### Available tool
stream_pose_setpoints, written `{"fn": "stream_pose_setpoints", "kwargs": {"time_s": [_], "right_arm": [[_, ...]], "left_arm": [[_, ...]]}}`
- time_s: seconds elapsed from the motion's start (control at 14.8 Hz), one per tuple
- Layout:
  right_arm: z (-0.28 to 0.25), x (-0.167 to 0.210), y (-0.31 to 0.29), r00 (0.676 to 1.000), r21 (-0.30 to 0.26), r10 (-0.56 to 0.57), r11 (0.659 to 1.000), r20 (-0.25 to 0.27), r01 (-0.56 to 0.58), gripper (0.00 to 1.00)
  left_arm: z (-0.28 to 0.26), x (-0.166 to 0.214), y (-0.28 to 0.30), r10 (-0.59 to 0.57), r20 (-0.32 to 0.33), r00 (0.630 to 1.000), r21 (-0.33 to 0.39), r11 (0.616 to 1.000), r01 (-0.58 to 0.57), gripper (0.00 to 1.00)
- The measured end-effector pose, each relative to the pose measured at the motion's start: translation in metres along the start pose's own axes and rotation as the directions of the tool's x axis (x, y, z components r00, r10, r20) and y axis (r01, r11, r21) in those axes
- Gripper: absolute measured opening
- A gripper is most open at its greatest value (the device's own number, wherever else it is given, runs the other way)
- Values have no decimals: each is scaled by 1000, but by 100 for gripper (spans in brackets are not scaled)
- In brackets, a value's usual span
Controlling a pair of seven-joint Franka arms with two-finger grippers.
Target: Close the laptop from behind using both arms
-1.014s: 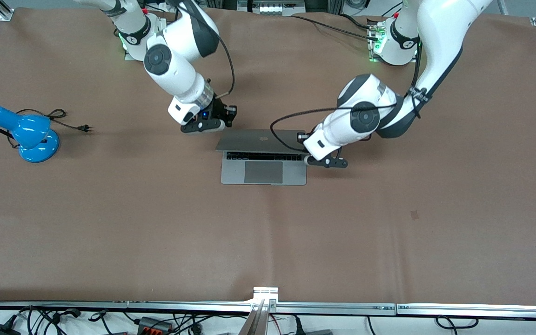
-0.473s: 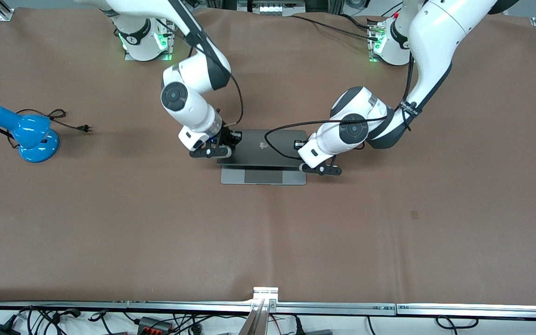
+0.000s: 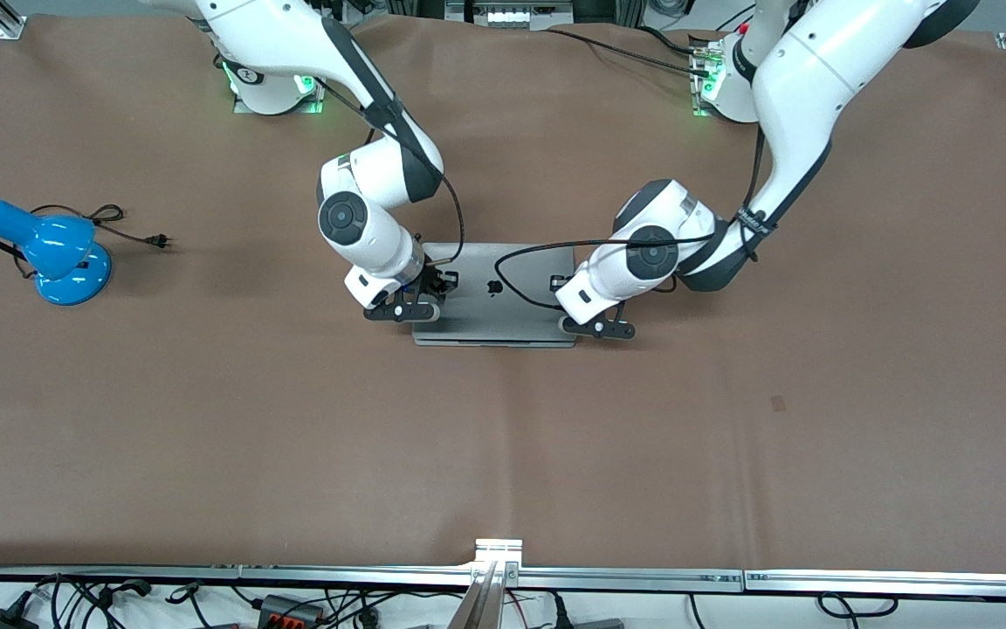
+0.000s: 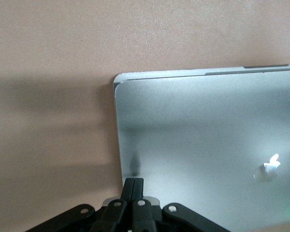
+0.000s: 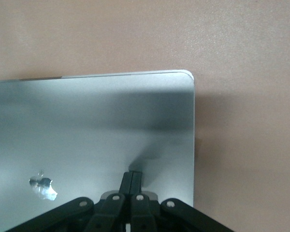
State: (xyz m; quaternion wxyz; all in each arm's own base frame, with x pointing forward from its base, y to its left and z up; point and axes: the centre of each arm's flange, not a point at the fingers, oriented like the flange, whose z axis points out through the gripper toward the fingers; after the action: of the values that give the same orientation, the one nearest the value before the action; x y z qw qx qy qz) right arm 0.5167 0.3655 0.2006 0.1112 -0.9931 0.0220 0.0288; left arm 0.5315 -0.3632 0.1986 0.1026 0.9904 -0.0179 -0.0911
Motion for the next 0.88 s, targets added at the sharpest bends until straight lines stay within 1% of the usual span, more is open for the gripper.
{"fn": "stream_pose_setpoints", "kwargs": {"time_s": [0.14, 0.34, 0.54, 0.74, 0.88], "right_arm": [[7, 3, 1, 1000, -5, 2, 1000, 3, -2, 1], [11, 4, 2, 1000, -9, 4, 1000, 6, -4, 1], [11, 5, 1, 1000, -7, 3, 1000, 4, -3, 1], [9, 7, 0, 1000, -5, 3, 1000, -1, -3, 1], [1, 14, 2, 1000, -2, 8, 1000, -18, -8, 1]], "left_arm": [[18, -1, 4, 5, -20, 1000, 17, 1000, -4, 1], [17, 0, 10, 11, -48, 999, 28, 1000, -10, 1], [12, 7, 7, 2, -58, 998, 29, 1000, 0, 1], [-14, 20, -1, -18, -39, 999, 67, 998, 20, 1], [-56, 30, -15, -45, -42, 998, 97, 994, 49, 1]]}}
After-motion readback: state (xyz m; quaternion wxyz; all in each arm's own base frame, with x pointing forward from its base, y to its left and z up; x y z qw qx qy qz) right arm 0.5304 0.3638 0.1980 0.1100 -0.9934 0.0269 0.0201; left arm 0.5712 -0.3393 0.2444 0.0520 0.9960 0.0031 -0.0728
